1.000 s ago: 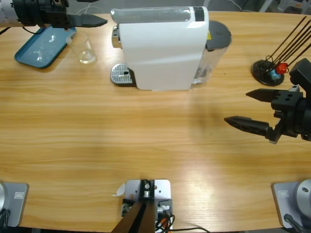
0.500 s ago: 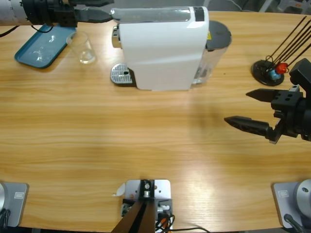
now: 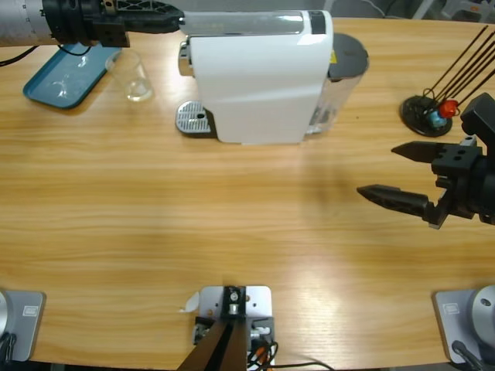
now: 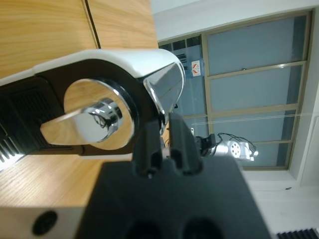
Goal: Pour coffee
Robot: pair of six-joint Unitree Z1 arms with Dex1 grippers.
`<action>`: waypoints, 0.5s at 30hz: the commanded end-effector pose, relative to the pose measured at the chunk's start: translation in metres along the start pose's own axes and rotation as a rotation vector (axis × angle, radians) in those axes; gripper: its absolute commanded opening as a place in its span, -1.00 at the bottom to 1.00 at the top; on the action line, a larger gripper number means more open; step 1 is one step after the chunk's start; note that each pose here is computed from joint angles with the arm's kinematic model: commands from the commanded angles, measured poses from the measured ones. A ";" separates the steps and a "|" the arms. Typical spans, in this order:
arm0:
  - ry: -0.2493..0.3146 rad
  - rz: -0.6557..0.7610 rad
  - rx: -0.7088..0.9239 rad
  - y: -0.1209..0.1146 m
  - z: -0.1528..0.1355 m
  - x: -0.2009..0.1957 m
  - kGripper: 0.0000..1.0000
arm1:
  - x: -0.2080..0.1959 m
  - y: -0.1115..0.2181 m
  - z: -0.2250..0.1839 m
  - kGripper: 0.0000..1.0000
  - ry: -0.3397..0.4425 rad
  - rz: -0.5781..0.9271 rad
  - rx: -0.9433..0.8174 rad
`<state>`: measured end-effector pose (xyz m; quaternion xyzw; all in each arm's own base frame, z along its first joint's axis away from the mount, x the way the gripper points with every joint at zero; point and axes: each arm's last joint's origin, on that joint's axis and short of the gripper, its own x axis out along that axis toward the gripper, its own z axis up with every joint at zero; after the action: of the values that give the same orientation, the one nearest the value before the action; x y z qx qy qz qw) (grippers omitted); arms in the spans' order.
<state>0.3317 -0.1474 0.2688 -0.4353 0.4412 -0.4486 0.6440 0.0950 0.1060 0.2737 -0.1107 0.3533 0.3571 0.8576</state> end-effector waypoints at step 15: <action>-0.077 -0.035 0.165 -0.069 -0.021 -0.028 -1.00 | 0.000 0.000 -0.005 0.72 0.002 -0.008 0.005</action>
<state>0.3084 -0.1403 0.3285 -0.4278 0.3852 -0.4889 0.6554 0.0950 0.1061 0.2738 -0.1102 0.3523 0.3574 0.8579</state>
